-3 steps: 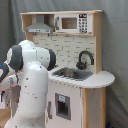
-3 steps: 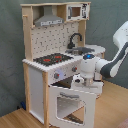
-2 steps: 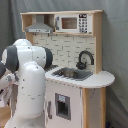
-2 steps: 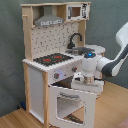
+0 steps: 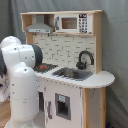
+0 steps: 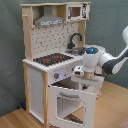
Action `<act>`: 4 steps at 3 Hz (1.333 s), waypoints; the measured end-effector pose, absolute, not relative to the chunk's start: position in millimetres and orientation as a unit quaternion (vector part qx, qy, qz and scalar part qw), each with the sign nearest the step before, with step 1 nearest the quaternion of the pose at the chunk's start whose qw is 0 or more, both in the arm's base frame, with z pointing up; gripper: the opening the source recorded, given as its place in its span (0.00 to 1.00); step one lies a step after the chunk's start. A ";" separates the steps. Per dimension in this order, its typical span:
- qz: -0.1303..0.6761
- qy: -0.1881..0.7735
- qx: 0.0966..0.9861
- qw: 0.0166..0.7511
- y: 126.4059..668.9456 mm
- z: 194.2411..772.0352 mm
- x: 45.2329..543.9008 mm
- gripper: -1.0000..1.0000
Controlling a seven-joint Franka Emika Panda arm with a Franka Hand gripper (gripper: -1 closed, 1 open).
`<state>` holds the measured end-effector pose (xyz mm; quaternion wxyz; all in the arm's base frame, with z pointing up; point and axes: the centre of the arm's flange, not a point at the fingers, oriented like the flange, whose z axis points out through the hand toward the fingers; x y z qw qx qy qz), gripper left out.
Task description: Play with the kitchen
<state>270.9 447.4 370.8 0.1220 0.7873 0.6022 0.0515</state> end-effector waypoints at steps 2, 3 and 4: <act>0.056 0.593 0.791 0.142 447.6 382.3 269.4 1.00; 0.060 0.586 0.792 0.157 447.3 390.3 268.3 1.00; 0.066 0.573 0.793 0.194 446.7 408.9 265.4 1.00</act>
